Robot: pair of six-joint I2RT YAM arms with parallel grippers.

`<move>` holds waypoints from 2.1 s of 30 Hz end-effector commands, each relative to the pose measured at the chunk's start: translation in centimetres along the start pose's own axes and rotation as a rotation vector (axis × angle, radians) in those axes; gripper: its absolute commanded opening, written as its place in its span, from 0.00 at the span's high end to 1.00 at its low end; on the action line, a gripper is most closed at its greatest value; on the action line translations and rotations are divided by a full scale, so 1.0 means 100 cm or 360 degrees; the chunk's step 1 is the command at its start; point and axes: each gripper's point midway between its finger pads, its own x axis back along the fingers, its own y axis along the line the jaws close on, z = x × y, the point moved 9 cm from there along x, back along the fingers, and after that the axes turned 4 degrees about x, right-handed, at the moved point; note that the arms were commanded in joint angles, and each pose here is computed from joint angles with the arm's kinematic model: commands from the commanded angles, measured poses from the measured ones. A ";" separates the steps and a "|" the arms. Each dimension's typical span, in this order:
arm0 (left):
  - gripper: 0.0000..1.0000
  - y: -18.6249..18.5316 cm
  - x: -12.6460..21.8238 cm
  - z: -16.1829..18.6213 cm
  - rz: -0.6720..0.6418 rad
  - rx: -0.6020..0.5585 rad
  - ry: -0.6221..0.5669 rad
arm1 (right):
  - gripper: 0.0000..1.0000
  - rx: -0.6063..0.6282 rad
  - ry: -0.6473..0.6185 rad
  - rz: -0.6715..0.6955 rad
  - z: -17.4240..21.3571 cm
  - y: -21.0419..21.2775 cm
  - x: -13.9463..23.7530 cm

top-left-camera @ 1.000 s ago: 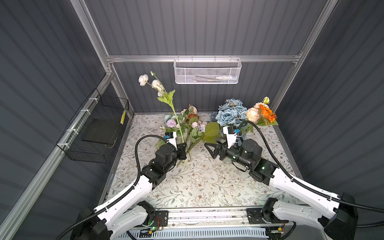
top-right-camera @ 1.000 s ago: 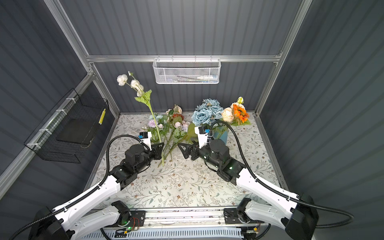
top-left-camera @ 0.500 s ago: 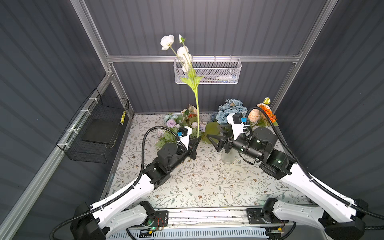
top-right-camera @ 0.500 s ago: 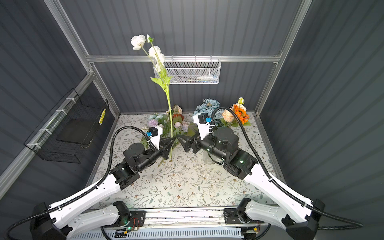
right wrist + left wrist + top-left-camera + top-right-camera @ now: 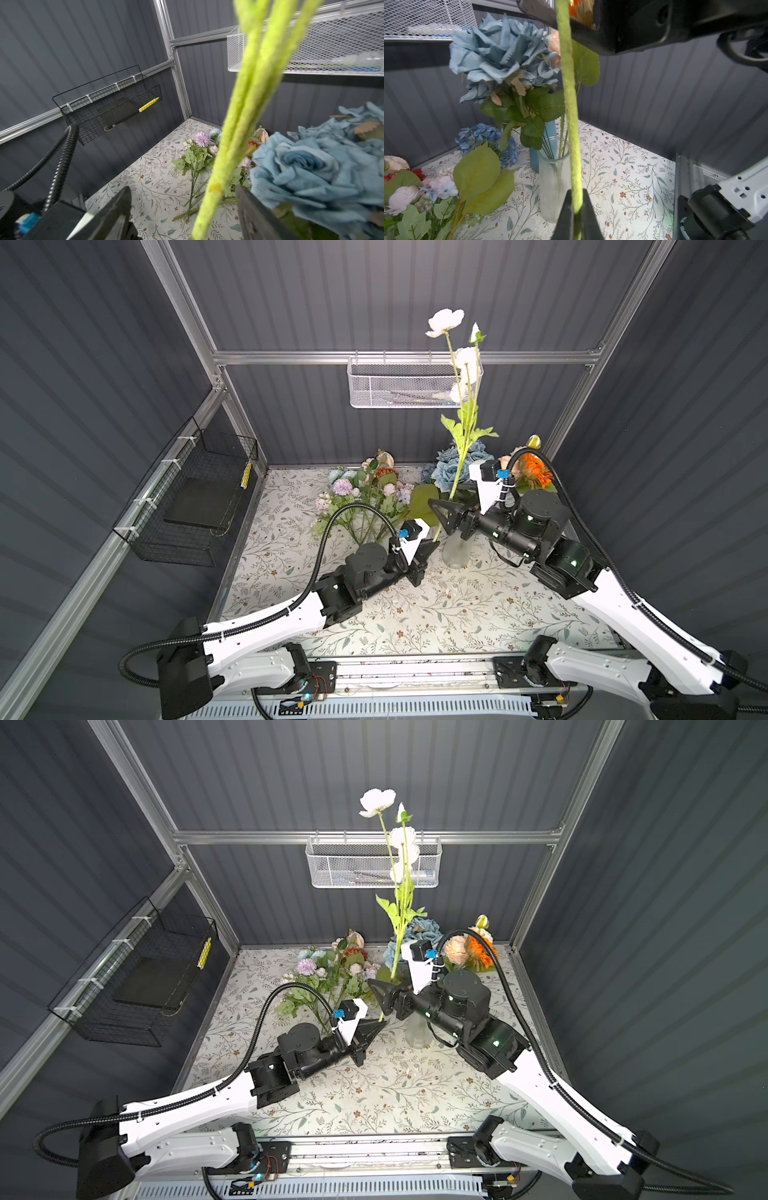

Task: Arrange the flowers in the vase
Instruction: 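Carry the white flower to the vase with the left gripper while the right grasps it, then raise the white flower with the right gripper while the left gripper releases it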

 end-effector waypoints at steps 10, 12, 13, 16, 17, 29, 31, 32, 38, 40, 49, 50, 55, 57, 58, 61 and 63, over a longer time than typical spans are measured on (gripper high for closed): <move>1.00 -0.003 -0.004 -0.018 -0.0061 0.0011 -0.0173 | 0.28 -0.0133 -0.0140 0.0056 0.012 -0.012 0.025; 1.00 -0.005 -0.007 -0.015 -0.0042 0.0002 -0.0153 | 0.28 -0.0140 -0.0148 -0.0002 0.010 -0.010 0.022; 1.00 -0.006 -0.008 -0.014 -0.0033 -0.0002 -0.0147 | 0.28 -0.0138 -0.0150 -0.0037 0.009 -0.008 0.021; 1.00 -0.009 -0.011 -0.011 -0.0008 -0.0004 -0.0133 | 0.29 -0.0137 -0.0163 -0.0095 0.005 -0.005 0.016; 1.00 -0.010 -0.011 -0.010 -0.0002 -0.0004 -0.0129 | 0.31 -0.0131 -0.0161 -0.0092 0.004 -0.006 0.014; 0.73 -0.013 -0.010 -0.004 -0.0002 0.0019 -0.0127 | 1.00 -0.0171 -0.0184 -0.0072 0.007 -0.014 0.010; 0.09 -0.011 -0.008 -0.006 -0.0033 0.0043 -0.0159 | 1.00 -0.0174 -0.0183 -0.0067 0.008 -0.015 0.012; 0.01 -0.008 -0.006 -0.007 -0.0067 0.0061 -0.0174 | 1.00 -0.0176 -0.0179 -0.0059 0.009 -0.016 0.013; 0.01 0.004 0.002 -0.013 -0.0189 0.0130 -0.0228 | 1.00 -0.0163 -0.0160 0.0000 0.015 -0.020 0.019; 0.01 0.015 0.002 -0.010 -0.0208 0.0215 -0.0218 | 1.00 -0.0150 -0.0134 0.0046 0.021 -0.023 0.022; 0.01 0.074 0.005 0.014 -0.0403 0.0600 -0.0202 | 1.00 0.0023 0.0009 0.0350 0.056 -0.039 0.045; 0.01 0.077 0.004 0.017 -0.0425 0.0618 -0.0193 | 1.00 0.0075 0.0025 0.0386 0.056 -0.041 0.048; 0.01 0.094 0.002 0.029 -0.0546 0.0731 -0.0160 | 1.00 0.0289 0.0034 0.0547 0.040 -0.051 0.061; 0.01 0.098 0.001 0.032 -0.0579 0.0759 -0.0145 | 1.00 0.0367 -0.0002 0.0588 0.027 -0.052 0.065; 0.01 0.099 0.001 0.034 -0.0588 0.0769 -0.0137 | 1.00 0.0410 -0.0027 0.0602 0.020 -0.051 0.067; 0.01 0.100 0.001 0.037 -0.0601 0.0784 -0.0123 | 1.00 0.0513 -0.0115 0.0643 0.000 -0.050 0.071; 0.01 0.100 0.003 0.038 -0.0618 0.0789 -0.0120 | 1.00 0.0576 -0.0185 0.0681 -0.011 -0.050 0.071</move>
